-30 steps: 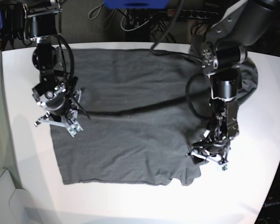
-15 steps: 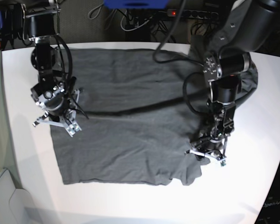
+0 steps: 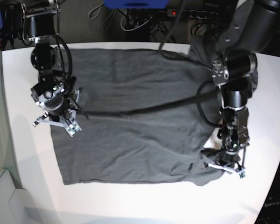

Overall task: Layout the t-shirt on the table in an organized manner, then fold the t-shirt properly
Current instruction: 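Drag the left gripper along the shirt side toward the hem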

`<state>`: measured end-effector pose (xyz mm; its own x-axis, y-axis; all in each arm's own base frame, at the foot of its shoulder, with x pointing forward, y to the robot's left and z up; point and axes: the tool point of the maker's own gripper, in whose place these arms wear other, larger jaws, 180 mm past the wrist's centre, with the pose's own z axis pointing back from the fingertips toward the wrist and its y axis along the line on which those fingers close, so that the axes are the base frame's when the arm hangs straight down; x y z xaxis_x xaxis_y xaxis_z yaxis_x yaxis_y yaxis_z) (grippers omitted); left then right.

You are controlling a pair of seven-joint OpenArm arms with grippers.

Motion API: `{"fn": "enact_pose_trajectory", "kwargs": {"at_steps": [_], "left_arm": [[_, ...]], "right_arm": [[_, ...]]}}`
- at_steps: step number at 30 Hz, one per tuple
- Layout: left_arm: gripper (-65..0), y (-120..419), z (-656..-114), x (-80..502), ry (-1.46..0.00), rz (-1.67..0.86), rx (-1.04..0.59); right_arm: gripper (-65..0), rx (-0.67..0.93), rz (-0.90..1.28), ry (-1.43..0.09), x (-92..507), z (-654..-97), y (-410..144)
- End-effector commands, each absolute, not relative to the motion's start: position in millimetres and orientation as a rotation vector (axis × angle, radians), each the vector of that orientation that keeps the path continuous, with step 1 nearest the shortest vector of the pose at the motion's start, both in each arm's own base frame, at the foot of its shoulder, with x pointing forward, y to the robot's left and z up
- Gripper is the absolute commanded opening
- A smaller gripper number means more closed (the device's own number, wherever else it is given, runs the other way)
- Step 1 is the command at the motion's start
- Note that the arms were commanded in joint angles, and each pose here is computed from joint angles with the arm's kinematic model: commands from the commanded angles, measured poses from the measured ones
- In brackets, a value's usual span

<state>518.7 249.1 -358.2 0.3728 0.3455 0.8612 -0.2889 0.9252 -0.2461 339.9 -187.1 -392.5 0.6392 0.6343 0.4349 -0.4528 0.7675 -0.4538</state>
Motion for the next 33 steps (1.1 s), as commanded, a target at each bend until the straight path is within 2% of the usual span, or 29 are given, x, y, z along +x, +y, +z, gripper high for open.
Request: {"fn": "enact_pose_trajectory", "kwargs": {"at_steps": [1,15,19,33], "left_arm": [[-64.5,257,-312,542,-1.223,0.4,-0.059],[-64.5,289,-202,585,-1.399,0.39,-0.027],[-64.5,283,-169,597,-1.444,0.304,0.009],[-64.1,241,-149,610,-1.514,0.105,0.056]], "right_arm": [[-65.0,-0.339,0.625,-0.662,351,-378,-189],[-65.0,-0.337,0.624,-0.661,351,-379,-189],[-65.0,-0.336,0.623,-0.661,351,-379,-188],[-65.0,-0.329,0.629,-0.65,346,-384,-186]]}}
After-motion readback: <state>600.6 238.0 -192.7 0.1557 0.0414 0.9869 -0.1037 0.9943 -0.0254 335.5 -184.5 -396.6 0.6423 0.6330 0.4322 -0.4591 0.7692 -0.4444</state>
